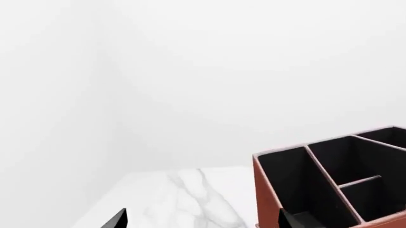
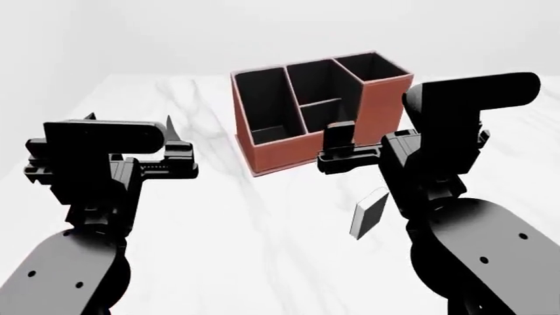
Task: Pick up the book and place it in the left compartment of the caddy.
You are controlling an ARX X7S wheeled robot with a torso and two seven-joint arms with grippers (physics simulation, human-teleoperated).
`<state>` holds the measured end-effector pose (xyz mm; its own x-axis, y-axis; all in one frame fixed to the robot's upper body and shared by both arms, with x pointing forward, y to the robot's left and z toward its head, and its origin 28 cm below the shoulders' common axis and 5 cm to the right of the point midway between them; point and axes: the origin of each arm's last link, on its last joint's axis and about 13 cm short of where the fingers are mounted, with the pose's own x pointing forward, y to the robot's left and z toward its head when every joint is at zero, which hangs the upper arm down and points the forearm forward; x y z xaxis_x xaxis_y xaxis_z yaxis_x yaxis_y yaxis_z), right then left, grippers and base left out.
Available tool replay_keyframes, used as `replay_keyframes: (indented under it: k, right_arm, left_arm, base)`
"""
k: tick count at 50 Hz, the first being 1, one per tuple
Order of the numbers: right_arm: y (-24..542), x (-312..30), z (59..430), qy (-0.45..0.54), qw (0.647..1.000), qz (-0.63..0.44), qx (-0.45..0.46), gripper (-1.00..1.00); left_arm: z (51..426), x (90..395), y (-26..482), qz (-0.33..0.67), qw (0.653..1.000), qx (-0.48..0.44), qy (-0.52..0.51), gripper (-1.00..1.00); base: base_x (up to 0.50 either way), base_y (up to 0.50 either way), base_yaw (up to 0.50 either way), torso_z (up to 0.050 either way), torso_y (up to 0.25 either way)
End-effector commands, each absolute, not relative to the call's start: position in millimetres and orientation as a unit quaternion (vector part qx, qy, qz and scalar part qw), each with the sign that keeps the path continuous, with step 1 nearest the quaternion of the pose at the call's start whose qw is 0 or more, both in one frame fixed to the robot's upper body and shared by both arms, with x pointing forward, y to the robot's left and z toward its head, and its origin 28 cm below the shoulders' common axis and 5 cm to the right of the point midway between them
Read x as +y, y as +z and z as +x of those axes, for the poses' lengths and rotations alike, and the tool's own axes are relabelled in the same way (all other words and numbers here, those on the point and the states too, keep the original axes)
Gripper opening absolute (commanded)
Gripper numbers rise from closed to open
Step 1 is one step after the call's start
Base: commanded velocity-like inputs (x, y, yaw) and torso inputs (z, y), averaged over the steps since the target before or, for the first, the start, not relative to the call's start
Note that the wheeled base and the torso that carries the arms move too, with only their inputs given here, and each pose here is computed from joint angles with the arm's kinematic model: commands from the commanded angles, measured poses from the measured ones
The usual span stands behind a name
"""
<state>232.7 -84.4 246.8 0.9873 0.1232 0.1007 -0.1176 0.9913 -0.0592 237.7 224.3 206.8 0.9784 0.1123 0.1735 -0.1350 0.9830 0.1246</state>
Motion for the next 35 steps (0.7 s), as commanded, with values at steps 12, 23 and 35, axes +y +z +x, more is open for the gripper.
replay_keyframes:
  k: [12, 23, 35]
  right_arm:
    - [246.4, -84.0, 233.2, 0.064, 0.996, -0.028, -0.051, 1.00]
    - [244.5, -83.1, 233.8, 0.065, 0.996, -0.028, -0.049, 1.00]
    - [244.0, -82.9, 234.2, 0.065, 0.996, -0.029, -0.047, 1.00]
  left_arm:
    - [238.6, 224.7, 204.7, 0.072, 0.991, -0.086, 0.067, 1.00]
    - [238.9, 225.4, 203.5, 0.072, 0.992, -0.084, 0.067, 1.00]
    - [238.8, 225.6, 203.5, 0.072, 0.992, -0.085, 0.067, 1.00]
  base:
    - [0.50, 0.00, 0.00, 0.000, 0.001]
    - [0.50, 0.00, 0.00, 0.000, 0.002]
    - [0.50, 0.00, 0.00, 0.000, 0.001]
